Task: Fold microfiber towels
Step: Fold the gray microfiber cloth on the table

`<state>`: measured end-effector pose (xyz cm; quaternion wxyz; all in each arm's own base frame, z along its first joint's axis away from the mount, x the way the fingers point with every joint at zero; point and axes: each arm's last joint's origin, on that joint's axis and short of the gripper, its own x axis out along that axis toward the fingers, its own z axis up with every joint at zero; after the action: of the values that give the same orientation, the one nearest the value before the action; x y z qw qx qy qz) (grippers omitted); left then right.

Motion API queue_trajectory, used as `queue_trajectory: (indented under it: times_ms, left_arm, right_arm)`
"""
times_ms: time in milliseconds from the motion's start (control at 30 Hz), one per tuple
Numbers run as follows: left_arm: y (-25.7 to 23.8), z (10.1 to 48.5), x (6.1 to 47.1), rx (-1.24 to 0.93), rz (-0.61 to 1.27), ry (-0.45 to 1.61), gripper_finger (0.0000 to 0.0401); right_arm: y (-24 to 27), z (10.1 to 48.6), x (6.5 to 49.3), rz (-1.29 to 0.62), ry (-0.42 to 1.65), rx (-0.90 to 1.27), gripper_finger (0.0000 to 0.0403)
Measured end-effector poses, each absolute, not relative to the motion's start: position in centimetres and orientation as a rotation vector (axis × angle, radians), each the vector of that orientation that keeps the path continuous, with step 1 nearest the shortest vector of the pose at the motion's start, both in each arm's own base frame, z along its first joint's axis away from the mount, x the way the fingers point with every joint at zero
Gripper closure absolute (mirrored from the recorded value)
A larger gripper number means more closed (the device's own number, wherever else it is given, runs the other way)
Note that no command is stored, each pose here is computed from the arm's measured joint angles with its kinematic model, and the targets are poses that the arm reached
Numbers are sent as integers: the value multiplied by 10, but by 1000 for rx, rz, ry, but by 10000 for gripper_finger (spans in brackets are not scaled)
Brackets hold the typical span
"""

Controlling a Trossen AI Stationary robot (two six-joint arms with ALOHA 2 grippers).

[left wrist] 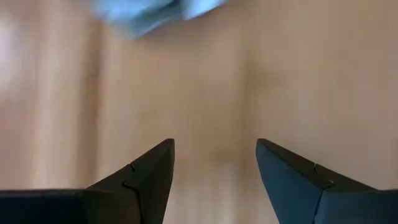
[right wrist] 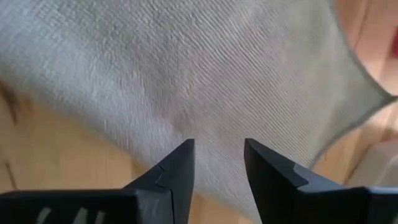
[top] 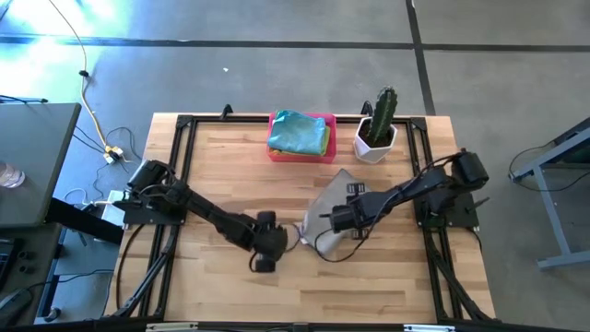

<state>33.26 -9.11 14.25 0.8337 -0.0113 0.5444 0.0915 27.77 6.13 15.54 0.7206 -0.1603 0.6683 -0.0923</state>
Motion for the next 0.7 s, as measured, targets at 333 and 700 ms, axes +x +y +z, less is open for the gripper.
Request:
queue_trajectory:
  times_ms: [333, 700]
  left_arm:
    - [-115, 153, 347, 136, -2, 936, 185]
    - [-115, 153, 347, 120, 6, 935, 185]
  right_arm:
    - [124, 180, 275, 33, 1159, -389, 270]
    - [174, 146, 286, 123, 985, -539, 270]
